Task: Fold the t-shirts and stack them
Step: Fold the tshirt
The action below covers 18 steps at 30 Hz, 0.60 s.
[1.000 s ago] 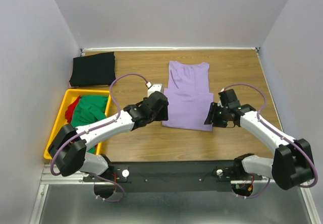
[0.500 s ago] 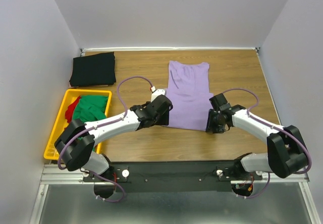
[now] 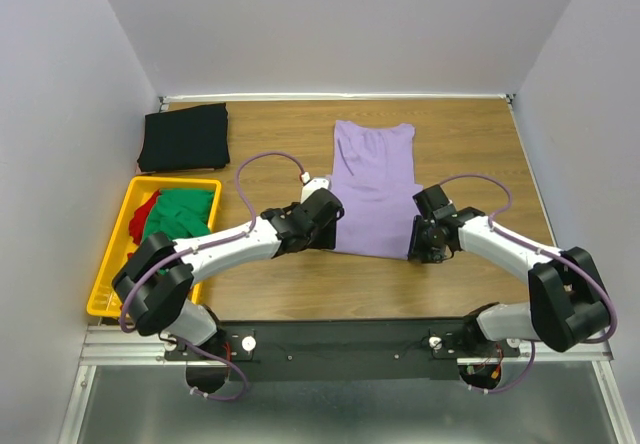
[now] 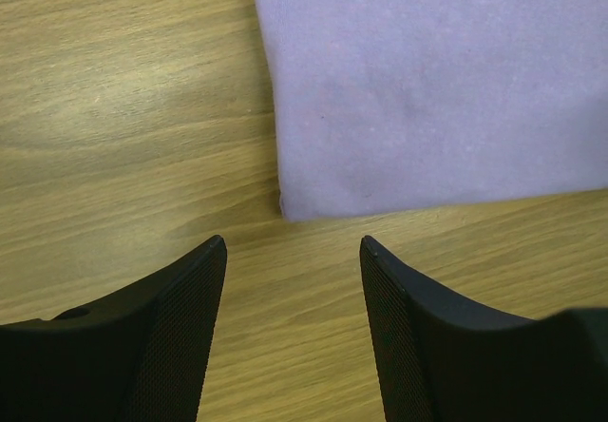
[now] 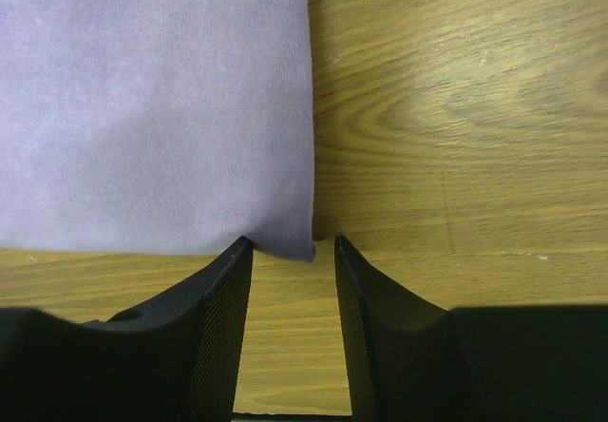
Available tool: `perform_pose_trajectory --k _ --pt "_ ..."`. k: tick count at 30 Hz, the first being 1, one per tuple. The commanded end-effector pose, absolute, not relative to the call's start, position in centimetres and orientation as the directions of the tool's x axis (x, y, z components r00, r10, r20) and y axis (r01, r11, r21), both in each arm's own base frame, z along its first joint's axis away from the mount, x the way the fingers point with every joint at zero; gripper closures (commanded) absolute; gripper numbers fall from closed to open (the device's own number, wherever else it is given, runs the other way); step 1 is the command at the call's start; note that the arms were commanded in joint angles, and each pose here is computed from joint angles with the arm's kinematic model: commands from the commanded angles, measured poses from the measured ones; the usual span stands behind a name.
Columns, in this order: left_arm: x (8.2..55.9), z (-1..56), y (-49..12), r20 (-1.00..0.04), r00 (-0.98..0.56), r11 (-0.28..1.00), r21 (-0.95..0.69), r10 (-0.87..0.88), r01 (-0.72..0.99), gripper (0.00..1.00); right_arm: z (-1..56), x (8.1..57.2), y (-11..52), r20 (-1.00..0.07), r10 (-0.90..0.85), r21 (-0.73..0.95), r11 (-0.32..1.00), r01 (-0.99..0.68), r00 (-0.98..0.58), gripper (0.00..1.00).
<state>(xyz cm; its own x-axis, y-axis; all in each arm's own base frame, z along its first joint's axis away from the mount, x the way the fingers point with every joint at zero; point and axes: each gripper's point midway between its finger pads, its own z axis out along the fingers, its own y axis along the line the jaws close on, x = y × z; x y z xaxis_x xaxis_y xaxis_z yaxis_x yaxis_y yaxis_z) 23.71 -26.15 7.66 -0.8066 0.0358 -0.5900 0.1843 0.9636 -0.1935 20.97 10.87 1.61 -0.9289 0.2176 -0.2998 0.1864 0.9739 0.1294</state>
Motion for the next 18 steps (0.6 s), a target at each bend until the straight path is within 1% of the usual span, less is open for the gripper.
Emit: perform_pose_trajectory --k 1,4,5,7,10,11,13,14,16,18 --pt "24.2 7.8 -27.3 -0.594 -0.804 0.959 -0.211 0.028 0.190 0.34 1.3 21.8 10.3 -0.320 0.218 0.075 0.976 0.205 -0.922 0.53" --pt "24.3 7.3 -27.5 -0.587 -0.809 0.961 -0.205 0.033 0.187 0.34 0.7 21.5 9.9 -0.313 0.209 0.047 0.978 0.204 -0.927 0.53" --pt "24.5 7.1 -27.6 -0.586 -0.810 0.962 -0.202 0.034 0.187 0.34 0.6 21.5 9.6 -0.314 0.208 0.038 0.978 0.207 -0.927 0.56" --pt "24.6 6.8 -27.8 -0.582 -0.812 0.962 -0.197 0.040 0.189 0.34 0.2 21.2 9.5 -0.307 0.199 0.028 0.979 0.200 -0.931 0.59" --pt "24.8 6.0 -27.8 -0.567 -0.822 0.966 -0.183 0.047 0.182 0.34 -0.3 20.7 9.3 -0.290 0.194 0.020 0.980 0.197 -0.937 0.68" --pt "24.9 5.8 -27.8 -0.564 -0.824 0.967 -0.180 0.048 0.180 0.34 -0.5 20.4 9.3 -0.282 0.190 0.018 0.981 0.193 -0.941 0.75" --pt "25.0 5.4 -27.7 -0.554 -0.831 0.968 -0.178 0.048 0.174 0.34 -0.7 20.1 9.2 -0.274 0.183 0.014 0.982 0.186 -0.944 0.82" --pt "25.1 5.3 -27.6 -0.552 -0.832 0.969 -0.175 0.050 0.174 0.34 -0.7 20.1 9.3 -0.271 0.182 0.019 0.983 0.184 -0.945 0.91" --pt "25.2 5.1 -27.7 -0.544 -0.838 0.969 -0.175 0.050 0.172 0.34 -0.6 20.0 9.5 -0.271 0.180 0.026 0.983 0.179 -0.946 0.97" --pt "25.2 4.6 -27.7 -0.529 -0.846 0.971 -0.167 0.057 0.169 0.35 -0.5 20.2 9.6 -0.276 0.175 0.031 0.984 0.173 -0.945 0.99"
